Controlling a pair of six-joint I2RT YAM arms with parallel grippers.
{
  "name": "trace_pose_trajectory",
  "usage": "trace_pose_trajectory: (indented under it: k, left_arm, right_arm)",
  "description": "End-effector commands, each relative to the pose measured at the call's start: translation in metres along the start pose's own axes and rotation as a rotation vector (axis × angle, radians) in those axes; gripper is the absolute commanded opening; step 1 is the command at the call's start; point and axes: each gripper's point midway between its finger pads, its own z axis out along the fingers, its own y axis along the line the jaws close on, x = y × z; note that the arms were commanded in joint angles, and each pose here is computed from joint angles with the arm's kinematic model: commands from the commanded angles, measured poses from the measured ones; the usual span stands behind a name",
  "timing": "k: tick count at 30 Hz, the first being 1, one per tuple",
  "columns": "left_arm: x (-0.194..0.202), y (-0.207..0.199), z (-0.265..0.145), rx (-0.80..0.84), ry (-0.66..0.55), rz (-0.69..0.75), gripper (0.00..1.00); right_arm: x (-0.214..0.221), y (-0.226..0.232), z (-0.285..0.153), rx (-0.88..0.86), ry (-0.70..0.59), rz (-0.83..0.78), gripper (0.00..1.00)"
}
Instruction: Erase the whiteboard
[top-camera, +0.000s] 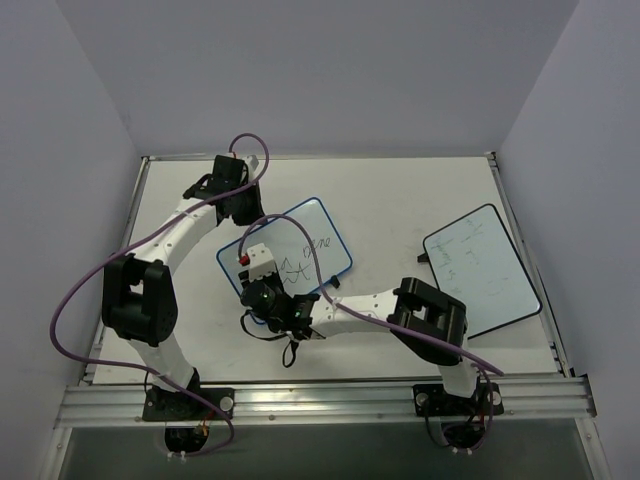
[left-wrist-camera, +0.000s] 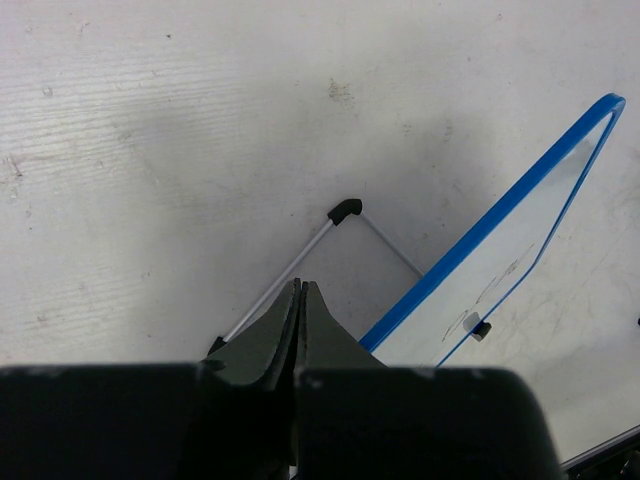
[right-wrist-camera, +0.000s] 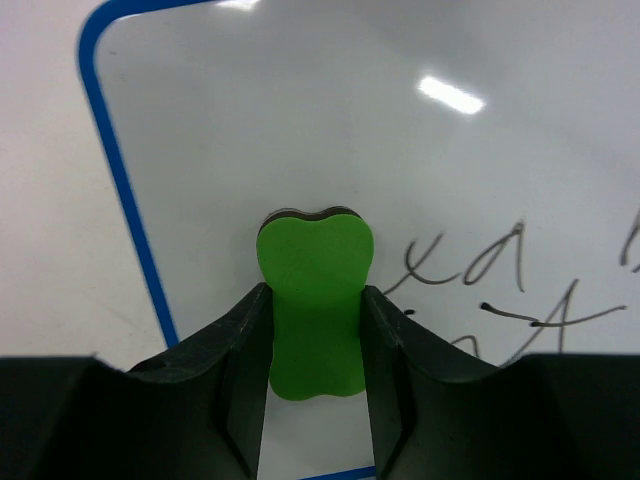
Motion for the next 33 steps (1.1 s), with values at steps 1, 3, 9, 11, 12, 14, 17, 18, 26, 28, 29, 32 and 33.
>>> trace_pose_trajectory:
  k: [1,3,9,11,12,14,17,18,26,28,29,32,33]
  left_arm:
    - [0.002,-0.011,-0.011,0.035,0.003,0.016,0.02]
    - [0.001,-0.011,-0.010,0.034,0.003,0.016,0.02]
    - [0.002,-0.012,-0.009,0.037,0.006,0.014,0.02]
    - [0.001,-0.012,-0.010,0.037,0.003,0.014,0.02]
    - [0.001,-0.012,-0.009,0.037,0.004,0.014,0.02]
    - [0.001,-0.012,-0.010,0.038,0.005,0.014,0.02]
    - [0.002,-0.012,-0.010,0.037,0.004,0.016,0.02]
    - [0.001,-0.012,-0.010,0.039,0.003,0.016,0.02]
    - [0.002,-0.012,-0.009,0.043,0.005,0.014,0.02]
    - [0.001,-0.013,-0.010,0.044,0.002,0.015,0.02]
    - [0.002,-0.013,-0.011,0.045,0.003,0.015,0.02]
    - [0.002,-0.013,-0.011,0.045,0.003,0.016,0.02]
    - [0.002,-0.013,-0.011,0.045,0.003,0.016,0.02]
  right_arm:
    - [0.023,-0.073,0.009,0.200,0.050,-0.031,0.00]
    - [0.019,-0.082,0.007,0.220,0.038,-0.014,0.00]
    - [0.017,-0.093,0.006,0.257,0.016,0.004,0.00]
    - [0.017,-0.086,0.006,0.240,0.009,0.007,0.00]
    - [0.017,-0.081,0.007,0.231,0.007,-0.002,0.00]
    - [0.018,-0.069,0.007,0.208,0.003,-0.010,0.00]
    - [0.020,-0.048,0.007,0.163,0.001,-0.016,0.00]
    - [0.020,-0.042,0.008,0.151,-0.001,-0.016,0.00]
    - [0.019,-0.002,-0.003,0.054,-0.026,0.005,0.00]
    - [0.019,0.004,-0.006,0.040,-0.032,0.009,0.00]
    - [0.019,0.006,-0.007,0.035,-0.033,0.010,0.00]
    - [0.020,0.014,-0.010,0.017,-0.040,0.011,0.00]
    - [0.019,0.015,-0.010,0.014,-0.042,0.014,0.00]
